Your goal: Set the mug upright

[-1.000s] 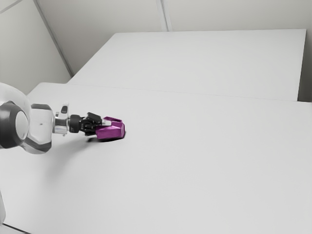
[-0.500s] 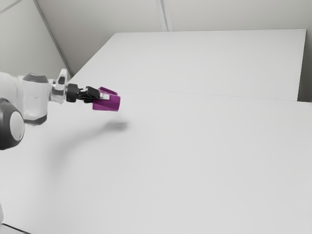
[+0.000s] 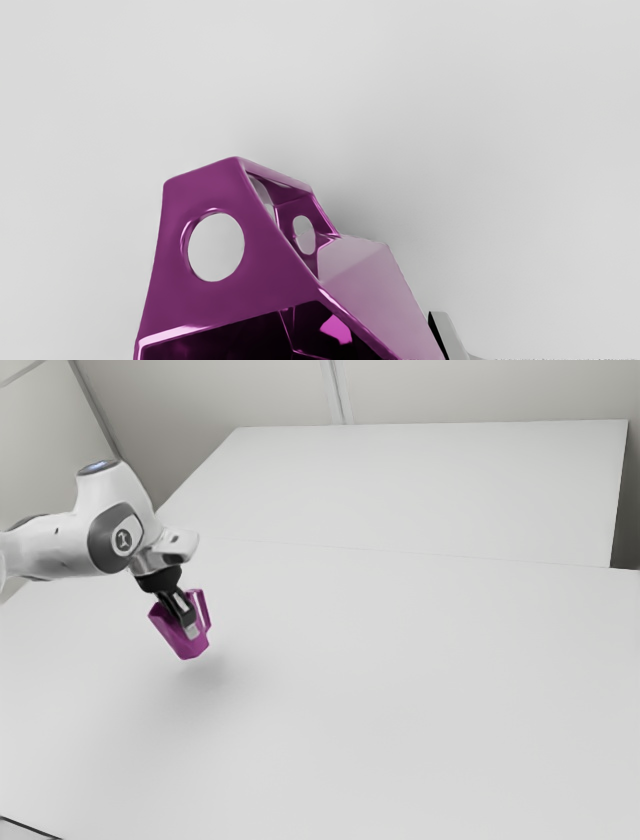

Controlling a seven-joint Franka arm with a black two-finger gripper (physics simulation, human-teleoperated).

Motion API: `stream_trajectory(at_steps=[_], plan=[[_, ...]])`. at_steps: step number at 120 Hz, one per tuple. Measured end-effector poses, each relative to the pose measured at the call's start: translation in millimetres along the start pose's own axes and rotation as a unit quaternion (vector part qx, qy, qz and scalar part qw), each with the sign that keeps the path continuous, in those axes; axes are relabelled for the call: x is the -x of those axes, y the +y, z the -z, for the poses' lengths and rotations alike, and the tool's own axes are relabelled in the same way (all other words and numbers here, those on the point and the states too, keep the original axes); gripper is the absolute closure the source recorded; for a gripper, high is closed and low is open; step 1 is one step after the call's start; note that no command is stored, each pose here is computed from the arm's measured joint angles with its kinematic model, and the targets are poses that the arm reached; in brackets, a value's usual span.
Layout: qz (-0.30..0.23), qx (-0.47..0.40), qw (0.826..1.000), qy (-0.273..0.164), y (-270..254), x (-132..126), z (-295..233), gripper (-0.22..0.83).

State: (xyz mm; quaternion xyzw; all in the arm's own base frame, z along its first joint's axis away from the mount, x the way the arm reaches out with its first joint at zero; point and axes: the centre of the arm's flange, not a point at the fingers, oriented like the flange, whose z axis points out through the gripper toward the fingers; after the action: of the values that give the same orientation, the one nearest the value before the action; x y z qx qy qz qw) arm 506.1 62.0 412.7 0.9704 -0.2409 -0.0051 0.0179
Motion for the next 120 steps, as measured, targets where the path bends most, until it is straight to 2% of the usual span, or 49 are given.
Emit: stream_trajectory(at_steps=[10, 25, 65, 73, 86, 95, 107, 120], plan=[[0.011, -0.024, 1.0, -0.013, 23, 3, -17, 0.78], [0.033, -0.058, 0.998, -0.011, 50, -1, -24, 0.78], [0.153, -0.086, 0.984, 0.009, 45, -17, -65, 0.77], [0.173, -0.086, 0.981, 0.013, 44, -19, -70, 0.68], [0.2, -0.083, 0.976, 0.02, 44, -21, -73, 0.44], [0.216, -0.082, 0.973, 0.025, 44, -22, -73, 0.31], [0.233, -0.081, 0.969, 0.031, 44, -23, -71, 0.2], [0.248, -0.081, 0.964, 0.042, 44, -24, -62, 0.13]])
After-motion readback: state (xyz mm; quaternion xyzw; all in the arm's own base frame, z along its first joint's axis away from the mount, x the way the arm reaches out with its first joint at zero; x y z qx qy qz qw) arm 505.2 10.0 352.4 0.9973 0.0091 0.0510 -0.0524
